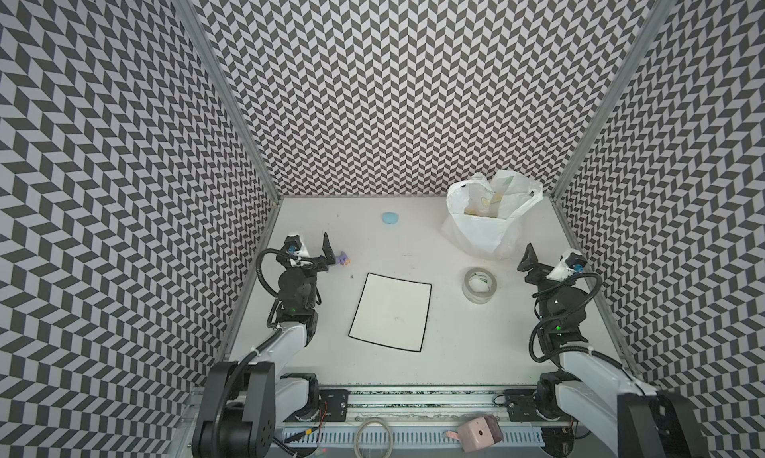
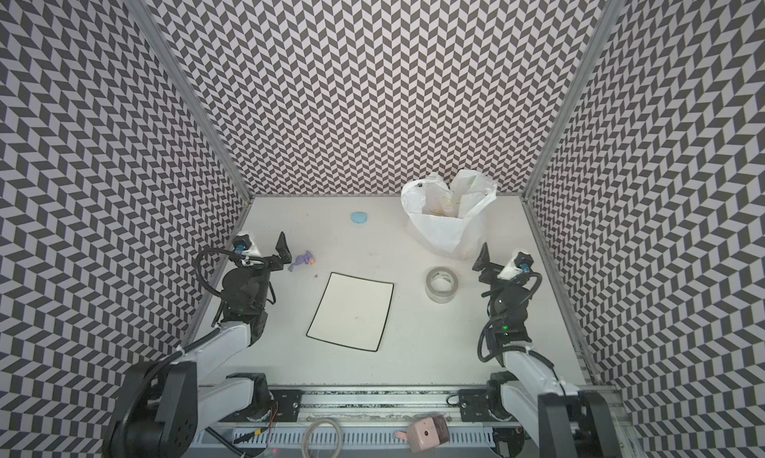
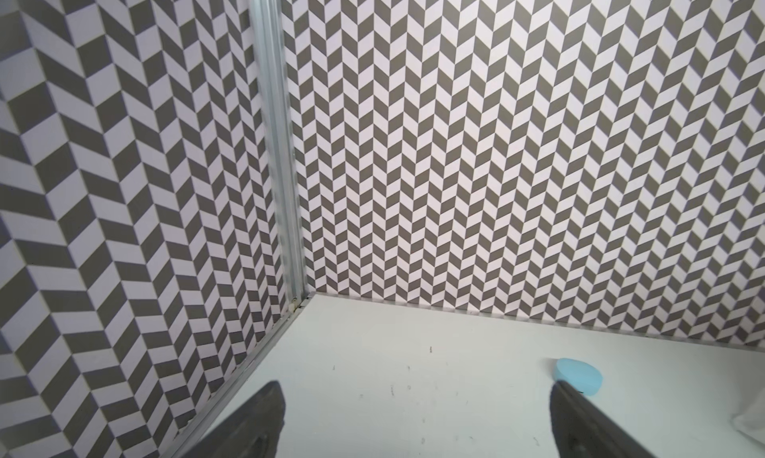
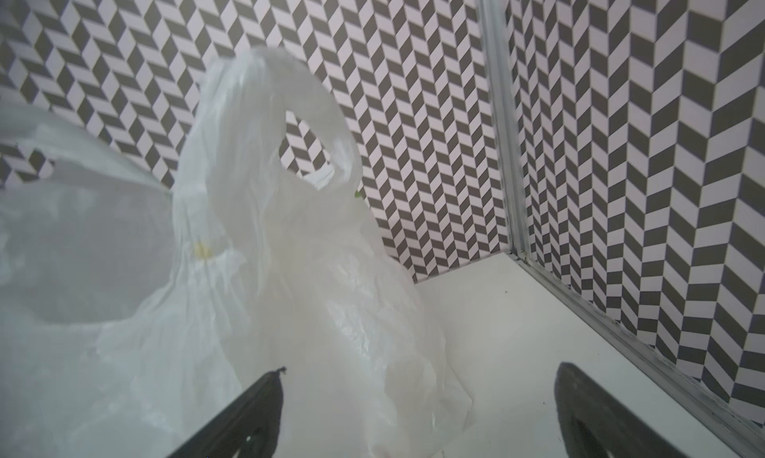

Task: Take the fake fruits out of the plastic bag
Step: 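Move both grippers forward toward the white plastic bag's handles, then grasp the bag's handles with both grippers and pull them apart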

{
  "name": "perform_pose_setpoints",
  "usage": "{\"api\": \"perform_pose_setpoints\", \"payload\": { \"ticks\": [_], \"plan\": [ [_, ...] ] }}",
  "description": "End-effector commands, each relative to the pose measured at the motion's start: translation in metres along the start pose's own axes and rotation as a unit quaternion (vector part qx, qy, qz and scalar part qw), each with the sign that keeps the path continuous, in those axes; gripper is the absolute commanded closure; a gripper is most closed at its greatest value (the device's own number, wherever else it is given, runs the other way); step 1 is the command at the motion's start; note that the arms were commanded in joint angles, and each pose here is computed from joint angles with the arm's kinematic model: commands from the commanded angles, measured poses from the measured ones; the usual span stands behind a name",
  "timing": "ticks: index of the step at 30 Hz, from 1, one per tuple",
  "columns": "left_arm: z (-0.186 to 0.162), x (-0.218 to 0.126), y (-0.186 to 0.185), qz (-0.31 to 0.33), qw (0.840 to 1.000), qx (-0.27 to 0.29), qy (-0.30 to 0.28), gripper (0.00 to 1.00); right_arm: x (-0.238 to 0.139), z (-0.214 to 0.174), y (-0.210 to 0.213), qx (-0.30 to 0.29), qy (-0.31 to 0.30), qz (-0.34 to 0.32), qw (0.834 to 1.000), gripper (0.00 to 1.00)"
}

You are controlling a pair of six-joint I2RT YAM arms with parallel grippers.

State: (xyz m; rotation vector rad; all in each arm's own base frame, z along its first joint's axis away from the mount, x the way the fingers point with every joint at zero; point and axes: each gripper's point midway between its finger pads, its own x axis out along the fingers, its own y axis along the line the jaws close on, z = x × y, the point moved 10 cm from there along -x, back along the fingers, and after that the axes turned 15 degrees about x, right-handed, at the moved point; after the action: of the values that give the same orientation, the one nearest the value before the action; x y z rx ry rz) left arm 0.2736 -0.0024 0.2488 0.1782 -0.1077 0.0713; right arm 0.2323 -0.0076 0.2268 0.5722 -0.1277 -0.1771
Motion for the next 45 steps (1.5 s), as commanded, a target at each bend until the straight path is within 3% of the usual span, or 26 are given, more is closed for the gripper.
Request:
{"api": "perform_pose_setpoints", "payload": {
  "ticks": [1,4,8,17,24,30,33,36,41,45],
  "plan": [
    [0.015,0.009,-0.01,-0.079,0.994,-0.048,0.056,0.0,-0.002,-0.002,-0.001,0.055,0.111,-0.073,0.99,0.0],
    [0.039,0.021,-0.016,-0.13,0.985,-0.092,0.069,0.0,-0.007,0.008,0.013,0.101,0.162,-0.054,0.98,0.0],
    [0.077,0.035,-0.039,-0.2,0.968,-0.132,0.069,0.0,-0.011,0.037,0.038,0.149,0.186,-0.025,0.971,0.0],
    [0.146,0.044,-0.092,-0.307,0.929,-0.194,0.067,0.0,0.012,0.105,0.104,0.13,0.258,0.039,0.957,0.0],
    [0.182,0.057,-0.15,-0.381,0.907,-0.172,0.046,0.0,0.047,0.122,0.125,0.13,0.293,-0.002,0.947,0.0],
    [0.191,0.075,-0.215,-0.454,0.88,-0.135,0.038,0.0,0.095,0.118,0.125,0.105,0.273,-0.06,0.954,0.03],
    [0.184,0.084,-0.25,-0.494,0.857,-0.136,0.051,0.0,0.119,0.109,0.123,0.094,0.281,-0.092,0.95,0.12],
    [0.179,0.09,-0.277,-0.513,0.849,-0.118,0.057,0.0,0.133,0.098,0.123,0.091,0.298,-0.087,0.946,0.29],
    [0.172,0.105,-0.292,-0.491,0.865,-0.083,0.064,0.0,0.139,0.087,0.121,0.085,0.322,-0.076,0.94,0.51],
    [0.163,0.113,-0.299,-0.484,0.87,-0.067,0.068,0.13,0.133,0.081,0.118,0.08,0.335,-0.075,0.936,0.69]
  ]
}}
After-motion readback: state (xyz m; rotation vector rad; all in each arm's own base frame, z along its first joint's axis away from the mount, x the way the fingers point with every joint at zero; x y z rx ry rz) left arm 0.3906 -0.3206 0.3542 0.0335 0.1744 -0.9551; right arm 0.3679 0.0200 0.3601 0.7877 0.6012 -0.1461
